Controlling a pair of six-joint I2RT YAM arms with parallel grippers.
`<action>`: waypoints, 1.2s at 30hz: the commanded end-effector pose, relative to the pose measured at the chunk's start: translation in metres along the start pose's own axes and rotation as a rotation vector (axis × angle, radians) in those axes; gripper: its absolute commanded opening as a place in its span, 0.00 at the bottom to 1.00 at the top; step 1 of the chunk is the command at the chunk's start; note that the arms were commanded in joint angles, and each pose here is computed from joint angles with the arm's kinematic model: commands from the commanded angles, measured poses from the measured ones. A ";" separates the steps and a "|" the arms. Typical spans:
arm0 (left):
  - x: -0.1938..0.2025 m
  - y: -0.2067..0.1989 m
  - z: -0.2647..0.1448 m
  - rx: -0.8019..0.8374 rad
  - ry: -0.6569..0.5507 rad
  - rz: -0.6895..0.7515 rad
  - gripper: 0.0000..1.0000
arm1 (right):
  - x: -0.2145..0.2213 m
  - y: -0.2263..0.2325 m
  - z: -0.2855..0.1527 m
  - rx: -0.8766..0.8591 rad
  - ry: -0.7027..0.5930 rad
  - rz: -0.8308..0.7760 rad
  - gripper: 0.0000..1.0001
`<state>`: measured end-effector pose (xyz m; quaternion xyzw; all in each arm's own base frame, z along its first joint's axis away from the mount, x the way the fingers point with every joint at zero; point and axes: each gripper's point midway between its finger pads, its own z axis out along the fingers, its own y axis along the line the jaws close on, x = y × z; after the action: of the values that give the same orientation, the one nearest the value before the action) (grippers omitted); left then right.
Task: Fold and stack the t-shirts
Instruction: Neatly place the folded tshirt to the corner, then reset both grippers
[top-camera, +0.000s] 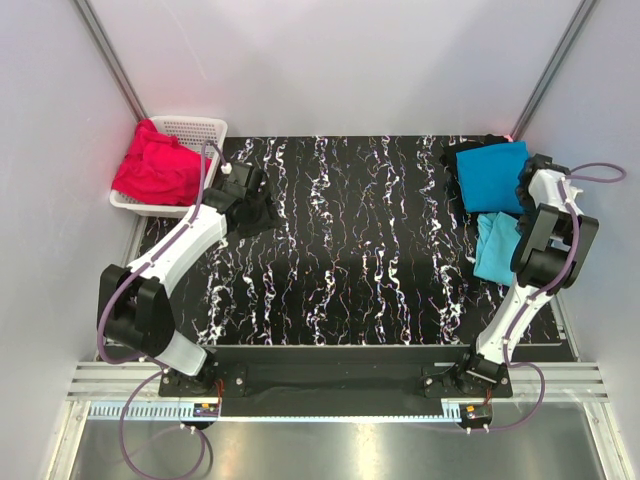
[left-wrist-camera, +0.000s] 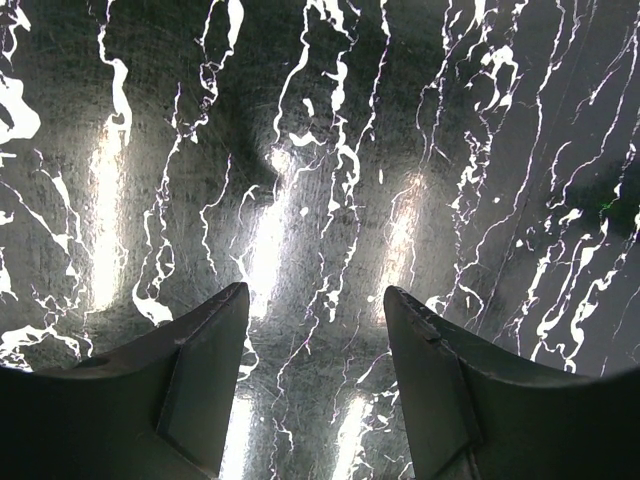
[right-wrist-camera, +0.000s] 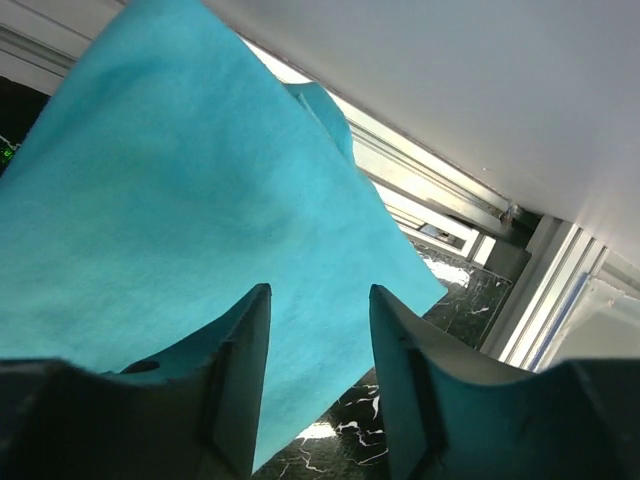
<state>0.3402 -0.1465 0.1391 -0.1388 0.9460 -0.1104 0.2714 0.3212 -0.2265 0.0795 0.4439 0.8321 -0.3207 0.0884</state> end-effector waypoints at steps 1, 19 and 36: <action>-0.021 -0.011 -0.012 0.037 -0.065 0.009 0.62 | -0.019 -0.005 -0.018 -0.026 -0.070 0.057 0.52; -0.027 0.000 -0.018 -0.008 -0.113 0.017 0.62 | 0.021 0.081 -0.203 -0.859 -0.255 -0.082 0.57; -0.101 0.052 -0.023 -0.323 -0.291 -0.042 0.62 | 0.165 0.132 -0.278 -1.215 -0.154 -0.435 0.55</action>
<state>0.3629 -0.0929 0.1488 -0.1827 0.9329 0.0015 0.3104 0.3579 0.0791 0.1406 0.1476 0.9408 0.1187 0.2812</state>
